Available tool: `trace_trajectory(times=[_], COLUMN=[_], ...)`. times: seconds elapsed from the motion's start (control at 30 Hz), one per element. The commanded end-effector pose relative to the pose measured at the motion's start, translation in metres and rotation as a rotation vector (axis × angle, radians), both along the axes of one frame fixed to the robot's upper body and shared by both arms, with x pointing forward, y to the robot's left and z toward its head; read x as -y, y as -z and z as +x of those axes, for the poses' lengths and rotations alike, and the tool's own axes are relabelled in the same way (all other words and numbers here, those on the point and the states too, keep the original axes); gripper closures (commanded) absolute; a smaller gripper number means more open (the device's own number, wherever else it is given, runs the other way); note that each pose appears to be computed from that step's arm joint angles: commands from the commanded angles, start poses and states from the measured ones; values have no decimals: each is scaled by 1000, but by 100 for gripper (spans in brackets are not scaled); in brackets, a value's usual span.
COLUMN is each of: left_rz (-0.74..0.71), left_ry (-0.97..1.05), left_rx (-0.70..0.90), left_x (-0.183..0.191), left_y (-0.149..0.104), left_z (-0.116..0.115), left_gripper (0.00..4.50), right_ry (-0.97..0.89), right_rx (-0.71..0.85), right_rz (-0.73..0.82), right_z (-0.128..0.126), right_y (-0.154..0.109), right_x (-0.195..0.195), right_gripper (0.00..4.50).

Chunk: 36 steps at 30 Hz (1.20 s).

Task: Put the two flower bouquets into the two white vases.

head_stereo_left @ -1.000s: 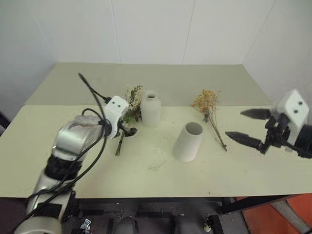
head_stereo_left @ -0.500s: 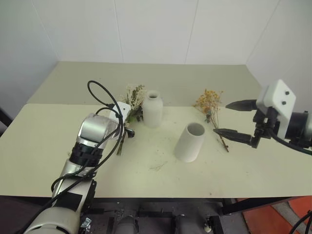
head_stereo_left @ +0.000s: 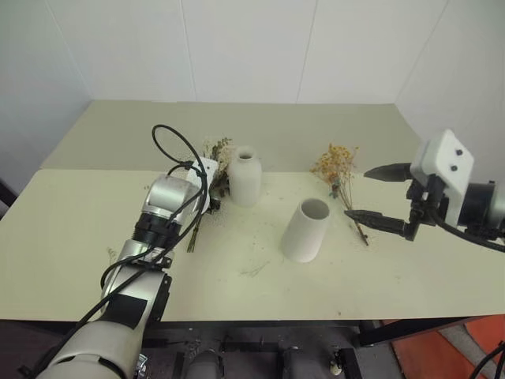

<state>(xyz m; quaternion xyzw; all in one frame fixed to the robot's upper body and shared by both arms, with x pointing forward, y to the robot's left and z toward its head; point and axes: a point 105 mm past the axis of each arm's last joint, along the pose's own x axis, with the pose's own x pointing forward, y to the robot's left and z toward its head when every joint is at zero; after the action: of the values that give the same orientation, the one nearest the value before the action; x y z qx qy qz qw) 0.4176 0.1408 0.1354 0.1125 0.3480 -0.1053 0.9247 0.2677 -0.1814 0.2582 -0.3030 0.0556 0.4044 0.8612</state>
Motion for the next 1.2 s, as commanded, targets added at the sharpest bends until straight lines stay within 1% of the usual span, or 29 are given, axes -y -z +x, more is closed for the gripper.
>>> trace_trajectory(times=[0.03, 0.1, 0.17, 0.2, 0.27, 0.37, 0.43, 0.5, 0.57, 0.6, 0.63, 0.67, 0.77, 0.83, 0.9, 0.97, 1.1, 1.2], left_rz=[3, 9, 10, -7, -51, -137, -117, -232, -591, -700, -739, -806, -1109, -1263, -1333, -1381, -1369, -1405], left_ry=[19, 3, -24, -45, -94, -189, -253, -345, -393, -371, -359, -336, -201, -127, -60, -51, -68, -25], left_rx=[34, 39, 81, 136, 280, 616, 822, 959, 1009, 1056, 1125, 1162, 1244, 1282, 1261, 1212, 1147, 1141], left_x=[1, -1, -5, -7, -13, -29, -44, -59, -71, -74, -77, -78, -71, -66, -53, -43, -26, -13], left_y=[-17, -16, -24, -33, -56, -105, -137, -163, -182, -190, -197, -200, -210, -214, -210, -202, -189, -193], left_z=[2, 3, 8, 13, 23, 35, 39, 41, 41, 39, 37, 36, 30, 26, 28, 34, 44, 43], left_gripper=[307, 365, 428, 435, 435, 435, 435, 435, 435, 435, 435, 435, 435, 435, 435, 435, 435, 435], right_ry=[18, 20, 19, 19, 19, 23, 26, 25, 23, 23, 23, 25, 37, 43, 52, 62, 77, 100], right_rx=[60, 60, 60, 61, 63, 63, 64, 69, 74, 76, 76, 76, 73, 70, 71, 75, 78, 85], right_rz=[-13, -12, -9, -6, 0, 4, 9, 19, 30, 32, 32, 34, 41, 44, 51, 57, 65, 66], right_z=[-3, -1, 0, 0, 0, 0, 1, 1, 0, 0, 0, -1, -2, -3, -5, -6, -9, -11], right_y=[-12, -11, -10, -10, -10, -9, -9, -9, -10, -10, -10, -10, -7, -6, -4, -3, -1, -1], right_x=[2, 2, 1, 1, 0, 0, 0, -2, -4, -5, -5, -6, -6, -7, -7, -8, -9, -7], right_gripper=[0, 0, 0, 0, 0, 0, 0, 0, 0, 0, 0, 0, 0, 0, 0, 0, 0, 0])
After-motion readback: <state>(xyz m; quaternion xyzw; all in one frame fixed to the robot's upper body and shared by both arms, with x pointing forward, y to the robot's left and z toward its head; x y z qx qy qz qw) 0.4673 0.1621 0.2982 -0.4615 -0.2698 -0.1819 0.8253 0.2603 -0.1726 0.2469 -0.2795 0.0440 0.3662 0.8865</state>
